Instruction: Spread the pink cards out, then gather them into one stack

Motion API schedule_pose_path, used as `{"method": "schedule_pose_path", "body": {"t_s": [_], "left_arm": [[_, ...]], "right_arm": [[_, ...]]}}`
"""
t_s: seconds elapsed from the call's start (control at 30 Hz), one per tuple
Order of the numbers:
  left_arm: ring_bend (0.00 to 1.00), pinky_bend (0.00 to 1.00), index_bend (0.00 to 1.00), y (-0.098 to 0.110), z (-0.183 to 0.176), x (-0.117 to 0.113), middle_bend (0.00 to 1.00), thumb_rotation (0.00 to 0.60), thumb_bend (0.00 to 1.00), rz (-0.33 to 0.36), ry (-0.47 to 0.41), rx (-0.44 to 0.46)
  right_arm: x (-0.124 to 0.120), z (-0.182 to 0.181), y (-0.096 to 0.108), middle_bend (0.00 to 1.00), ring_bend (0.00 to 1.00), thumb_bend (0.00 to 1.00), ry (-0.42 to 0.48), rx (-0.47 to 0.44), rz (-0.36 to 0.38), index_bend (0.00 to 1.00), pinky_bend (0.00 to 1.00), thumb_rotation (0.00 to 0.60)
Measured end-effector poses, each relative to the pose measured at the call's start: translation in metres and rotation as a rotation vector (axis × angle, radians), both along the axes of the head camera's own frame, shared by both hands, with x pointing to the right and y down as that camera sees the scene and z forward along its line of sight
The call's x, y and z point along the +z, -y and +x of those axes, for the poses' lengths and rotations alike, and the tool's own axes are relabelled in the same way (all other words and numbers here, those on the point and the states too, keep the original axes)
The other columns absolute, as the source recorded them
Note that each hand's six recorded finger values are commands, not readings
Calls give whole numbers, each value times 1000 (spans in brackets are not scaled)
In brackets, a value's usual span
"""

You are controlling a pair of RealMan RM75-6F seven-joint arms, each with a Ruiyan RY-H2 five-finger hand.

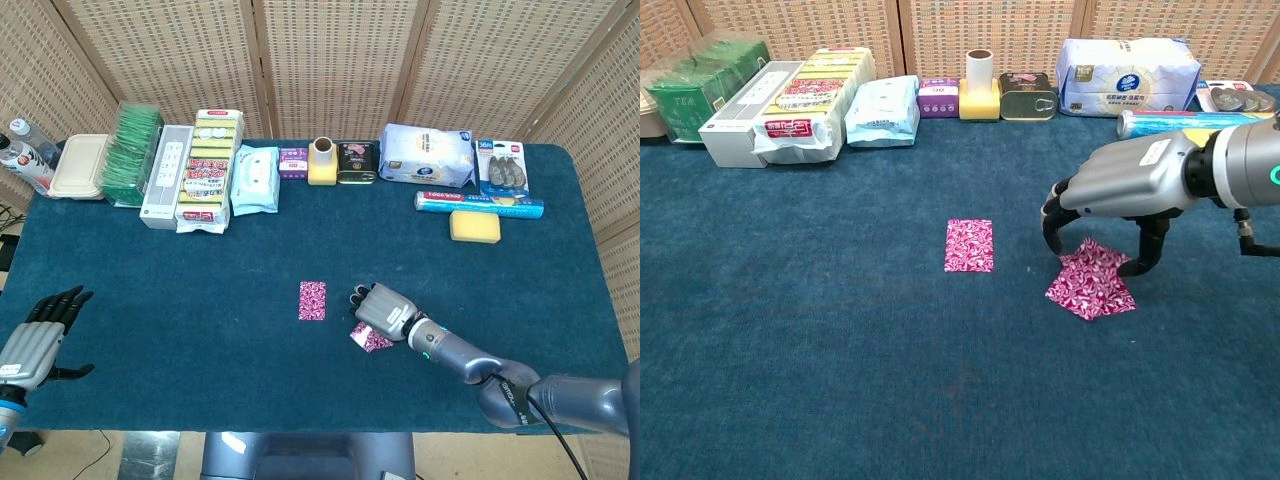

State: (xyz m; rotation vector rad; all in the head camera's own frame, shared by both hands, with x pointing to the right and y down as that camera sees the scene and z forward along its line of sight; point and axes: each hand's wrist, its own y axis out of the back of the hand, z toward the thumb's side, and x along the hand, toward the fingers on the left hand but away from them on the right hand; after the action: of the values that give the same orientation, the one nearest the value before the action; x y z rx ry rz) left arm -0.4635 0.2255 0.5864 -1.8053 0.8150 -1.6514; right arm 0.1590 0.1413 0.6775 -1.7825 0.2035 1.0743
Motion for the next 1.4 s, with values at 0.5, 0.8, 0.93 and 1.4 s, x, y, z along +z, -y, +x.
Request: {"method": "schedule_pose_path", "body": {"t_s": [0.5,0.8,0.93,1.4], "left_arm": [[0,35,0,0,-1,-1,0,600,33,1,-6,-5],[0,35,0,0,-1,-2,0,600,33,0,-11,-3],[0,35,0,-1,0,-2,0,600,33,-1,-14,0],[0,35,0,-1,0,-3,0,600,33,-2,-18,2]], "right_arm": [[-4,-4,3,223,156,299,39,-28,48,211,347,600],[-13,-11,-4,225,137,220,114,147,-56,212,276,600],[-18,-13,-11,237,142,219,137,201,-101,216,259,600],[-24,-13,-35,295,101,207,183,351,-230,232,157,545]]}}
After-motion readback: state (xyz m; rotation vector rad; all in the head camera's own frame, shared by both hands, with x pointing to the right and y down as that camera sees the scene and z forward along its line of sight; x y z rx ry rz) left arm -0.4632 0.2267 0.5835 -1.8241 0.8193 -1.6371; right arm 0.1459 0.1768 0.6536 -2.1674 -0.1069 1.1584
